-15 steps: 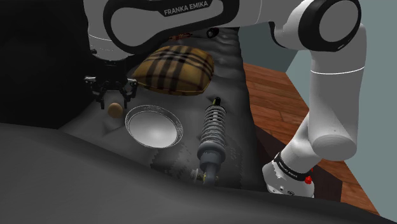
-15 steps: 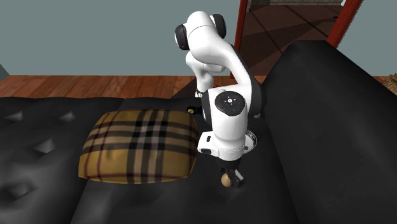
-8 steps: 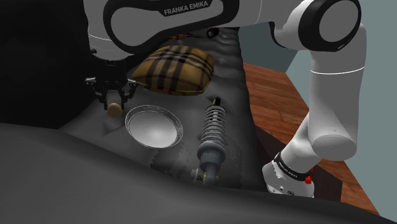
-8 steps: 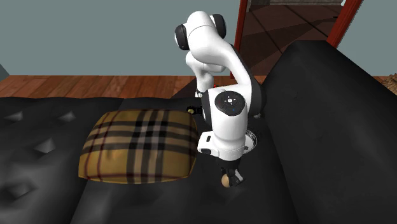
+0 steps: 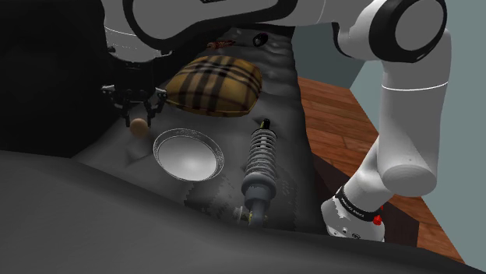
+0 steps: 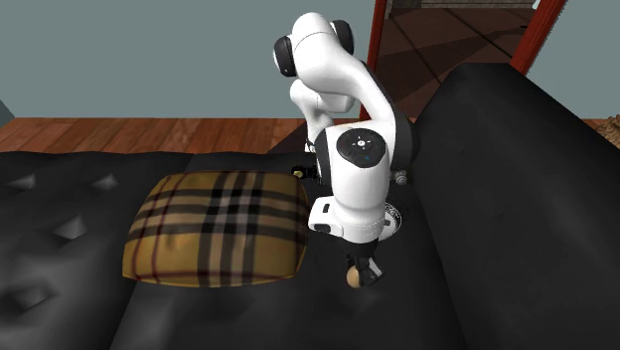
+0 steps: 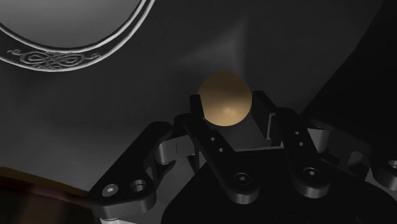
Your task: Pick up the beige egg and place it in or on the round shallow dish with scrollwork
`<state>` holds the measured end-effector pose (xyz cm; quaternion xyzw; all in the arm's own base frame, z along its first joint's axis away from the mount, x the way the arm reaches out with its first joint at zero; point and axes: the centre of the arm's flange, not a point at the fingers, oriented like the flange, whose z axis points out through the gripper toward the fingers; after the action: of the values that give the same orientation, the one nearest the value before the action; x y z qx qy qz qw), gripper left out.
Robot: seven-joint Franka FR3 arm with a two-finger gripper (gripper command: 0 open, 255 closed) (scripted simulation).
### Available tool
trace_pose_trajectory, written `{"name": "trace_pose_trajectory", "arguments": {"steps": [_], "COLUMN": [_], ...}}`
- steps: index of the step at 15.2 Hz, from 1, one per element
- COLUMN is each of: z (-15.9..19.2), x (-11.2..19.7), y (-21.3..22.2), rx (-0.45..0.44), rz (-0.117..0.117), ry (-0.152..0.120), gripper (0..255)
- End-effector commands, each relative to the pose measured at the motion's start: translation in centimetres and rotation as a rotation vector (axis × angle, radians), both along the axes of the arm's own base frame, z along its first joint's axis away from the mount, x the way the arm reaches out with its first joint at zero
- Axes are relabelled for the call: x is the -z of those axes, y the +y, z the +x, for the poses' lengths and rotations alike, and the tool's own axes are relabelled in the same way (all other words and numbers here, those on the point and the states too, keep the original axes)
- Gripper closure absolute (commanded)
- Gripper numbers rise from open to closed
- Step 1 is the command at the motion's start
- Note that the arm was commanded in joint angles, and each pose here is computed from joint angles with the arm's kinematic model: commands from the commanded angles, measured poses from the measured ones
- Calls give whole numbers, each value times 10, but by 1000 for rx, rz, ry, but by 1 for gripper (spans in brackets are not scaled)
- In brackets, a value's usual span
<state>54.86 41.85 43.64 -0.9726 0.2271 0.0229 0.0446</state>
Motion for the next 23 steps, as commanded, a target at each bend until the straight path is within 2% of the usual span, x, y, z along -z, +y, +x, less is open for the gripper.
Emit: {"name": "trace_pose_trajectory", "arguments": {"steps": [1, 17, 23], "z": [0, 0, -77], "x": [-11, -95, -95], "y": [0, 0, -18], "rx": [0, 0, 0], "rz": [0, 0, 0], "ry": [0, 0, 0], "gripper": [255, 255, 255]}}
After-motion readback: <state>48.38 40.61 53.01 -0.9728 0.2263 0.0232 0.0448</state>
